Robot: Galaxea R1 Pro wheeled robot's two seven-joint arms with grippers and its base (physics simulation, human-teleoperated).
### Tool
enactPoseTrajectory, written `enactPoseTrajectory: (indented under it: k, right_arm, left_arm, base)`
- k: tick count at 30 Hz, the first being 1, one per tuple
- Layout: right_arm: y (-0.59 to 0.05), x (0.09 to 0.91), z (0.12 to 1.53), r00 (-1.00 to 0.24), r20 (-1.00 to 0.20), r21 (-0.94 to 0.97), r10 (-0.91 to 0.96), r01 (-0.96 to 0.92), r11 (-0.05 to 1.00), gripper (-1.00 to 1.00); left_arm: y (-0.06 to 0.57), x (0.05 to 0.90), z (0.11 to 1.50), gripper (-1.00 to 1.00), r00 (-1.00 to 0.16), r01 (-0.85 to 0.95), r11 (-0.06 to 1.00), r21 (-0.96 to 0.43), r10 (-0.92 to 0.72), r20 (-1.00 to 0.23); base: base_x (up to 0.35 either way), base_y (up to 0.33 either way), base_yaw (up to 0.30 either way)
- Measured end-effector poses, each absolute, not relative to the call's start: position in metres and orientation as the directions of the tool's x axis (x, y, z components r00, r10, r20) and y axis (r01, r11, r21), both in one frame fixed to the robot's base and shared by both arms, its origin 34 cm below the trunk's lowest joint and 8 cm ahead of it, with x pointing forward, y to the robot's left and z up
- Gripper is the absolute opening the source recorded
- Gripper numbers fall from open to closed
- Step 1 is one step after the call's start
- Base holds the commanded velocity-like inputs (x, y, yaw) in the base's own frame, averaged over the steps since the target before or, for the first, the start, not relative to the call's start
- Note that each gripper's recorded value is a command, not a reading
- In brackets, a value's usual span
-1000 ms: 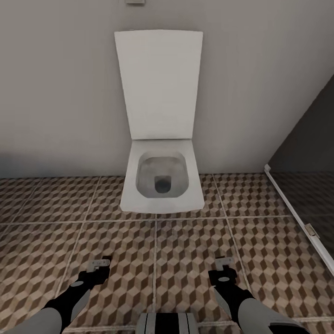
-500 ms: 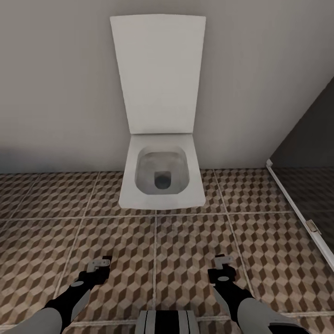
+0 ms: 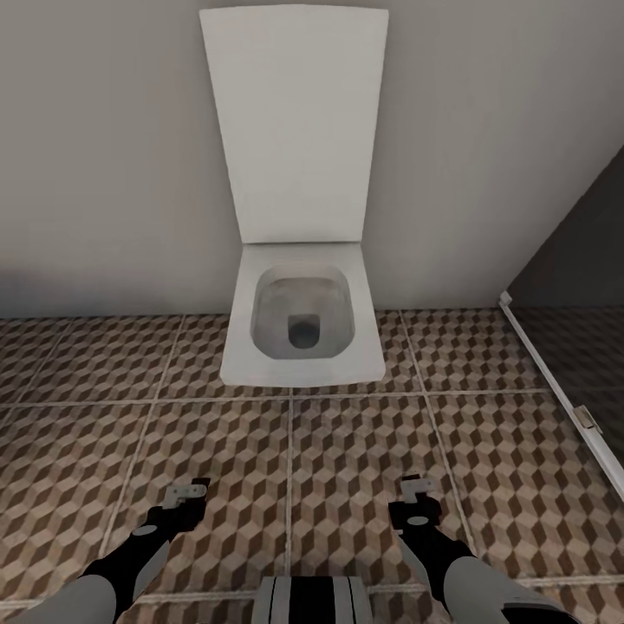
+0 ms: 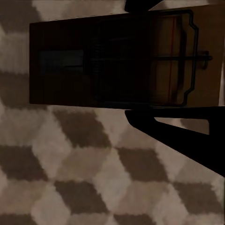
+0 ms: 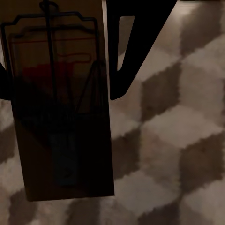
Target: Take the four mousetraps from the cabinet in the bathroom and place them on the bathroom floor. Make sure all four end up on the same floor surface, and ensure that at least two of them are either under or directly next to the same bathroom sink.
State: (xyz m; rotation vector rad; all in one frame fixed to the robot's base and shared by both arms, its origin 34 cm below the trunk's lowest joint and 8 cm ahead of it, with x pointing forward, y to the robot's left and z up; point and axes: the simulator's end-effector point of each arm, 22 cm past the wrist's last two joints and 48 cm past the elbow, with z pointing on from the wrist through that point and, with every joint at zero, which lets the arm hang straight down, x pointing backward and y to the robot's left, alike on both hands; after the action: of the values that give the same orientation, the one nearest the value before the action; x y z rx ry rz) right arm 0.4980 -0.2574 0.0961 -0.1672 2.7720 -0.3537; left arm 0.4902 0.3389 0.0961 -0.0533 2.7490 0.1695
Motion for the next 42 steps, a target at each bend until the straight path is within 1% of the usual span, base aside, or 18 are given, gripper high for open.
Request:
enactPoseTrajectory:
  k: [21, 42]
  right_arm:
    - [-0.259, 0.465, 0.061, -0.956, -0.246, -0.262, -0.162, -0.095, 0.960, -1.00]
    - [-0.258, 0.469, 0.062, -0.950, -0.266, -0.262, -0.166, -0.095, 0.961, -1.00]
  left_arm:
    - [0.337, 0.455, 0.060, -1.00, -0.954, -0.050, 0.992, 0.114, -0.014, -0.298]
    - [0.338, 0.455, 0.060, -1.00, -0.954, -0.050, 0.992, 0.114, -0.014, -0.300]
  base:
    - [0.000, 0.000, 0.000]
    - [0.000, 0.000, 0.000]
